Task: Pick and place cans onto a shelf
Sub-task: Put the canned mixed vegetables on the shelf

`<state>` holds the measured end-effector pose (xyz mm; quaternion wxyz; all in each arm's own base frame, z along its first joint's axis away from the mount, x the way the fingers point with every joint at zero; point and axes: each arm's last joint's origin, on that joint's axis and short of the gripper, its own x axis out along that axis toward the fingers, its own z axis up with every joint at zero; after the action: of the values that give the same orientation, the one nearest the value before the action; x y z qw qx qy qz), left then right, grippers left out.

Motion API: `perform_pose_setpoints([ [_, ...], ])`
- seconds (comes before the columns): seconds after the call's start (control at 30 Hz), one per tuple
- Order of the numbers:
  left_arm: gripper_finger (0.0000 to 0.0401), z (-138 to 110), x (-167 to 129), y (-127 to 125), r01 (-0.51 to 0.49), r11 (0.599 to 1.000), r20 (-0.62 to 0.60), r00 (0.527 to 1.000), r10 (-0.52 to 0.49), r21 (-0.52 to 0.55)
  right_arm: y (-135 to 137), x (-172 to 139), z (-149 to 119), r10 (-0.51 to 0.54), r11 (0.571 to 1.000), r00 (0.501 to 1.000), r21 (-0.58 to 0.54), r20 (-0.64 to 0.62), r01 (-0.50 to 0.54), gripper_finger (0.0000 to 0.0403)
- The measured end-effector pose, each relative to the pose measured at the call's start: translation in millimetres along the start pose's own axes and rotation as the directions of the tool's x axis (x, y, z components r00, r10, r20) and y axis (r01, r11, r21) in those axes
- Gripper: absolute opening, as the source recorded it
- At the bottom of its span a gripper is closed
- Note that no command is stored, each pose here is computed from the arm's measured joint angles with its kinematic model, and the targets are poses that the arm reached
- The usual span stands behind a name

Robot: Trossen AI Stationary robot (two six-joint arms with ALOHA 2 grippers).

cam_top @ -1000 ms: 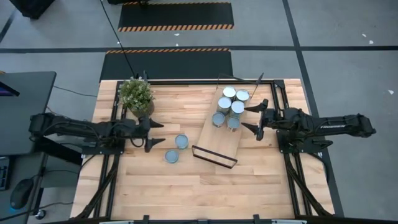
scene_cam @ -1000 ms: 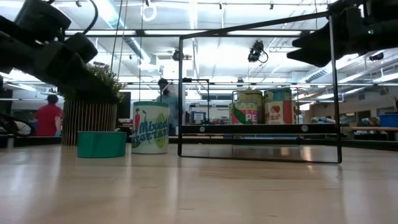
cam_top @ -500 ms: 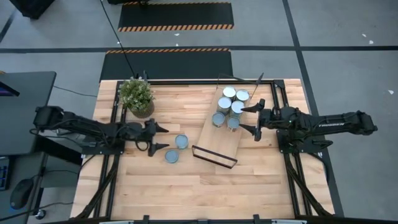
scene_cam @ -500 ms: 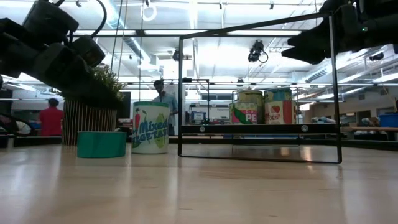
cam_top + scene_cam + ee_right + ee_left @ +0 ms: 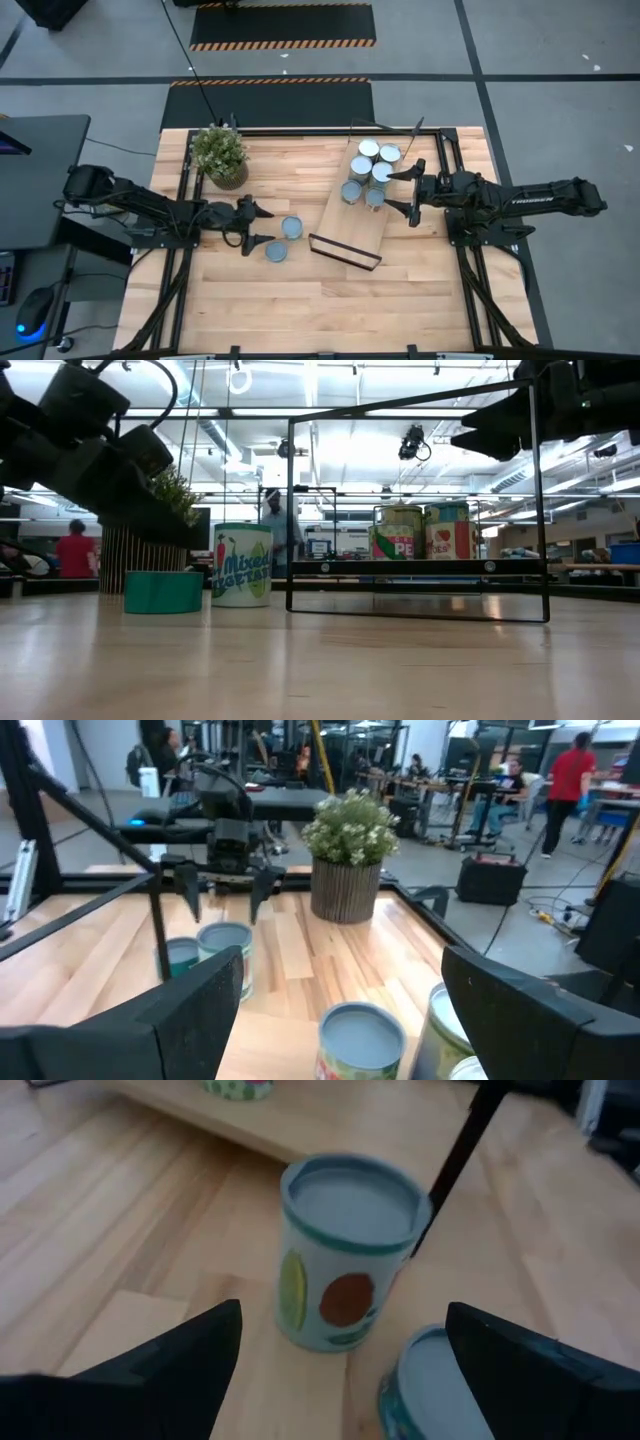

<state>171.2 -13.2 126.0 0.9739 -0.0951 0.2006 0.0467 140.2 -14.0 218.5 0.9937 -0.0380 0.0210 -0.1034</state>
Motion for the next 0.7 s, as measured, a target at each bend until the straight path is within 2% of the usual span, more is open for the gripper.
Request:
perform_pose_setpoints([
  [0.17, 0.0358, 4, 11, -2, -0.026, 1.000, -0.031, 0.999, 0.027, 0.013, 1, 4, -4, 0.009, 1.000, 1.000, -0.019, -0.029, -0.010, 0.0348],
  [0.7, 0.0358, 26, 62, -16, 0.003, 0.994, -0.110, 0.994, 0.010, 0.113, 4, 5, -2, 0.034, 0.999, 0.999, -0.027, -0.005, -0.034, 0.0348],
])
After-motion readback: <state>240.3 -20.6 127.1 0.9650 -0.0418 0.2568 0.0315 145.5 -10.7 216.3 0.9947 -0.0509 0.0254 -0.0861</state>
